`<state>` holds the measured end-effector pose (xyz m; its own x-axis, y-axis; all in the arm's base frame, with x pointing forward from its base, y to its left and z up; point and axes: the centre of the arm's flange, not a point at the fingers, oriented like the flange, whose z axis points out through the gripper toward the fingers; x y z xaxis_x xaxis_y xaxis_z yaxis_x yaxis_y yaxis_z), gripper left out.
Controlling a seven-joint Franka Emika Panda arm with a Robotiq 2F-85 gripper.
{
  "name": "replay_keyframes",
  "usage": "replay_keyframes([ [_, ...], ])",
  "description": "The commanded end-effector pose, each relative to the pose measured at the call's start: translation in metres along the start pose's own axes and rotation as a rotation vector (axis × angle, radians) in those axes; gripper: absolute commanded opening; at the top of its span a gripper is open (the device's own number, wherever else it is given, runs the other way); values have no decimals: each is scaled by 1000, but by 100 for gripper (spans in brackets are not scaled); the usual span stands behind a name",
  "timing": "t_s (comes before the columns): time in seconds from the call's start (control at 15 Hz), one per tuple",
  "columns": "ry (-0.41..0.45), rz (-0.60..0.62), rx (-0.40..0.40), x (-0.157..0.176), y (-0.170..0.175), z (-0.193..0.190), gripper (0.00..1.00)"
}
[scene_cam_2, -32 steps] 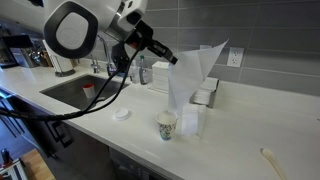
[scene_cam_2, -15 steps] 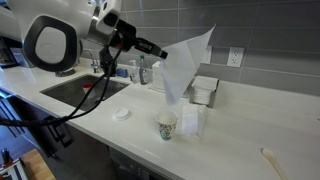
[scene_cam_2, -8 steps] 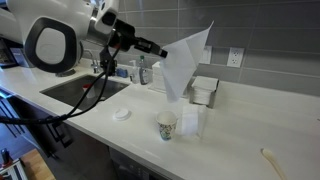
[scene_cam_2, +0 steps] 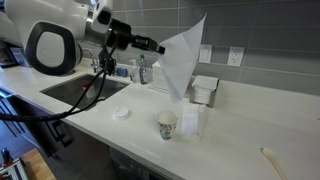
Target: Fold the white serviette diagonally in half, lift the white serviette and pour out the beans into the paper cup, put the white serviette back on the kitchen counter
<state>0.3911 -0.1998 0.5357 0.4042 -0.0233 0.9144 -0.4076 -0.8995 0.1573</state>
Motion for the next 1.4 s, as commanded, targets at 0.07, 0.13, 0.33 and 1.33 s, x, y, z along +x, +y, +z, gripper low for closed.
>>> replay_keyframes([
  [0.07,122,-47,-6,-10,-6,-12,0],
  [0.13,140,-52,-11,-11,-5,-14,0],
  [0.33,150,-63,-28,-13,-3,-17,0],
  [1.33,415,-72,17,-21,0,-47,0],
])
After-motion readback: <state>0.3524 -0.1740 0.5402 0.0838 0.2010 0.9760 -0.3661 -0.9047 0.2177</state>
